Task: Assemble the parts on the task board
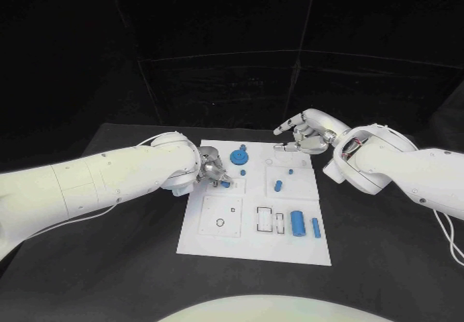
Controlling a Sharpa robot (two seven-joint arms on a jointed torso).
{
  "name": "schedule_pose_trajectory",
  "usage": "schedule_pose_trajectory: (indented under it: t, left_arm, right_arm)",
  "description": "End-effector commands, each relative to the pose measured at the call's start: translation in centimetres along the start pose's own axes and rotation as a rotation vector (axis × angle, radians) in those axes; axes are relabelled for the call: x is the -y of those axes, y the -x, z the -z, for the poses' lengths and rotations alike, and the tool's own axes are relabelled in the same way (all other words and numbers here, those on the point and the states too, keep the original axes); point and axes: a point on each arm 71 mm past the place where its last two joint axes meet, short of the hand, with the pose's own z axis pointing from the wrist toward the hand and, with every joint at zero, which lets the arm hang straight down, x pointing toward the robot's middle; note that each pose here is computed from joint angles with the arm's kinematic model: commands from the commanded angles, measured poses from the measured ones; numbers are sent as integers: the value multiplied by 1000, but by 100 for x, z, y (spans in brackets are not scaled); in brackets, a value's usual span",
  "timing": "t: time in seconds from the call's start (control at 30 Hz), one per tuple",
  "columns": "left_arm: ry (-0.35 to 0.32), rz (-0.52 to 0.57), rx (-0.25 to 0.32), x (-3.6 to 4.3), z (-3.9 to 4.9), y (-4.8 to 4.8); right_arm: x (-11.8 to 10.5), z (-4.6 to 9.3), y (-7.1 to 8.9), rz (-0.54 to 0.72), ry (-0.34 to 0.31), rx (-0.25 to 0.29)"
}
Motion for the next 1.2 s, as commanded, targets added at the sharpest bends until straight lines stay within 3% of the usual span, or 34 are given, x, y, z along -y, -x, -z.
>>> schedule_pose_trajectory:
  t: [0.03, 0.57, 1.2]
  left_arm:
    - [12, -14, -6, 1, -2, 0]
    - [26, -49, -62, 37, -8, -55]
    - [42, -58, -66, 58, -41, -48]
  right_arm:
    - [-16, -6, 3, 4, 8, -5]
    - [-20, -13, -3, 4, 9, -7]
    - [-35, -19, -11, 3, 18, -9]
